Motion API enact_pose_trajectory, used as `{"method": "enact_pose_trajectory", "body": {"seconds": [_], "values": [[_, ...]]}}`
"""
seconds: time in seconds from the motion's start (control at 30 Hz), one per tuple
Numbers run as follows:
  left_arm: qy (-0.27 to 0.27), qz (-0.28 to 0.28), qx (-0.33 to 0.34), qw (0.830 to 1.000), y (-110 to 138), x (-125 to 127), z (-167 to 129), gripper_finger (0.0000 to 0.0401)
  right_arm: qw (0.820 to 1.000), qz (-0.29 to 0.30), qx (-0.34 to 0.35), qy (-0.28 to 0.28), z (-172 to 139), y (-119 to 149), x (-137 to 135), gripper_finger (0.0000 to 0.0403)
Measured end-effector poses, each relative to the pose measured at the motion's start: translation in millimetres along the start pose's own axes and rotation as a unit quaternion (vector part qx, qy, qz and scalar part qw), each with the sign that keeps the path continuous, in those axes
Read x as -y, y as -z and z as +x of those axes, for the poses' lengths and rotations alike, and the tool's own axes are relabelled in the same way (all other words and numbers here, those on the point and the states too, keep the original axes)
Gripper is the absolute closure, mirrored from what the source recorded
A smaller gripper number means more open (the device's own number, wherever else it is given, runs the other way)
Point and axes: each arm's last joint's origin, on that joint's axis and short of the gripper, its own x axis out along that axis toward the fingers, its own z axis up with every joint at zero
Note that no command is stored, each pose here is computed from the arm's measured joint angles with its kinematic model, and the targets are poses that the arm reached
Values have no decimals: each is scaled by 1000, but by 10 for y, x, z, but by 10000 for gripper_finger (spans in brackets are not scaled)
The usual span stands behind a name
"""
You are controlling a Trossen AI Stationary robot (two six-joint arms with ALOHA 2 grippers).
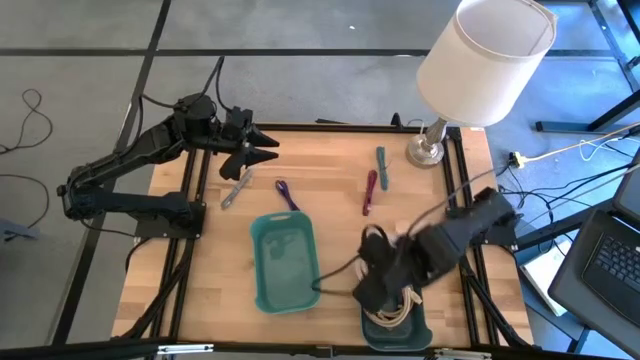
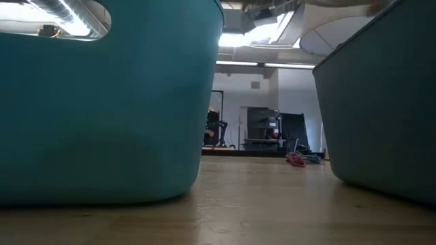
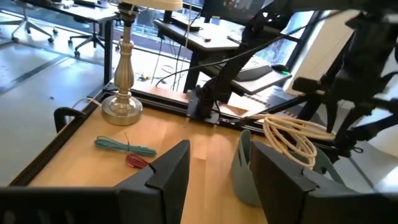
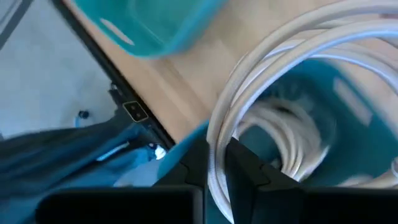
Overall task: Pick and place USB-C Cables
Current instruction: Put the brown large USB cable into the blue bin
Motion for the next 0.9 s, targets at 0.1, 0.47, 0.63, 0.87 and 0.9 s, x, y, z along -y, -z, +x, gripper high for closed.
{"method": "enact_pose_trajectory", "body": {"seconds": [0.1, 0.47, 0.63, 0.87, 0.9], "values": [[0, 0, 0, 1000, 0, 0, 1, 240, 999, 50, -10, 2, 145, 255, -80, 372], [2, 31, 10, 999, -22, 4, 0, 240, 990, 129, -35, 40, 760, 607, -90, 372], [6, 33, 12, 999, -27, 6, 0, 240, 990, 129, -53, 35, 1030, 657, -72, 372], [6, 34, 14, 999, -31, 7, 0, 240, 989, 129, -57, 44, 1352, 715, 23, 372], [6, 35, 16, 999, -34, 8, 0, 240, 989, 129, -62, 47, 1390, 725, 42, 372]]}}
